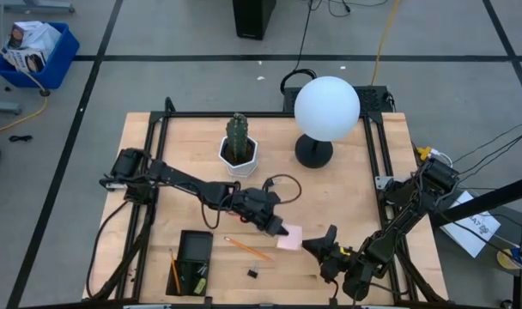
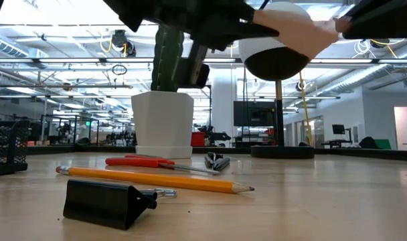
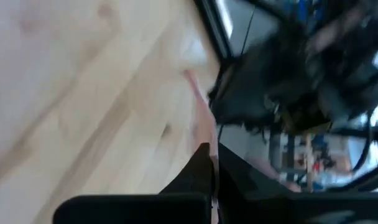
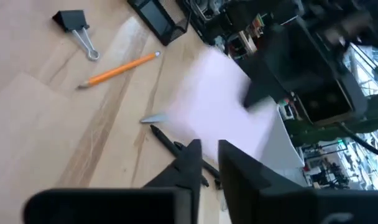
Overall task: Pick and place office supplies into organizer
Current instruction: Put the sticky notes in the desk organizer
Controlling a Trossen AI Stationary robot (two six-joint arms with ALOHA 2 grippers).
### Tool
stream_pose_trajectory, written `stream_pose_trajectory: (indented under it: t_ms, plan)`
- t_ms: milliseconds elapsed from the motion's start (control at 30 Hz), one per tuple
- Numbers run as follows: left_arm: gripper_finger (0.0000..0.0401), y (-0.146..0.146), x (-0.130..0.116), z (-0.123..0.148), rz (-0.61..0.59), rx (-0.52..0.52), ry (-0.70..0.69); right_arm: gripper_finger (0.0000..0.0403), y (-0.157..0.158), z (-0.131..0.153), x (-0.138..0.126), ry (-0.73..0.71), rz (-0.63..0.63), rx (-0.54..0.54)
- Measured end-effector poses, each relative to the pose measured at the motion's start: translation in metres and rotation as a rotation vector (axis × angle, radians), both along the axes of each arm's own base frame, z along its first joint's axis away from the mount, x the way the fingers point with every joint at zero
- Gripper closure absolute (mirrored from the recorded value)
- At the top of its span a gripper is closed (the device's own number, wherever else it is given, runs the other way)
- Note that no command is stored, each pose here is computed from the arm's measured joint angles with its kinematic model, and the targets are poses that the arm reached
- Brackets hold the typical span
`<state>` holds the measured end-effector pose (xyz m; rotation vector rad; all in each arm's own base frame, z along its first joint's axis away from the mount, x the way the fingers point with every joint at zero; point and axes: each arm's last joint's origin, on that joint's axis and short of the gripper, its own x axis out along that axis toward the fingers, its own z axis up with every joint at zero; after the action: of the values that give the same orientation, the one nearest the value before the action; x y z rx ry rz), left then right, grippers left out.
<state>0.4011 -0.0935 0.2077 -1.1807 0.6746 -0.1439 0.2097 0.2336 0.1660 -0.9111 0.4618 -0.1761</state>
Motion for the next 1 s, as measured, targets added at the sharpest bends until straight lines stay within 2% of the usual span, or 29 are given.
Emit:
stream_pose_trajectory:
  t_ms: [167,300,567,767,933,1000]
  plan:
    - [0.0397,-0.013,-0.007,-0.006,-0.040,0.031,0.070,0.0309,0.000,0.001,0.000,-0.021,-0.017,0.048]
    - [0.0398,-0.025,-0.016,0.000,-0.072,0.060,0.092,0.0296,0.001,0.002,-0.002,-0.023,-0.012,0.049]
    - [0.0399,-0.043,-0.058,0.024,-0.031,0.160,0.258,0.0302,0.001,0.003,-0.002,-0.031,-0.016,0.065]
    - [0.0399,-0.049,-0.092,0.055,0.001,0.219,0.275,0.0311,0.001,0.003,-0.003,-0.031,-0.018,0.076]
    - [0.0399,-0.051,-0.118,0.068,0.039,0.306,0.310,0.0312,0.001,0.002,-0.003,-0.034,-0.024,0.091]
    - [0.0399,-0.051,-0.127,0.067,0.056,0.308,0.318,0.0312,0.000,0.002,-0.003,-0.033,-0.024,0.092]
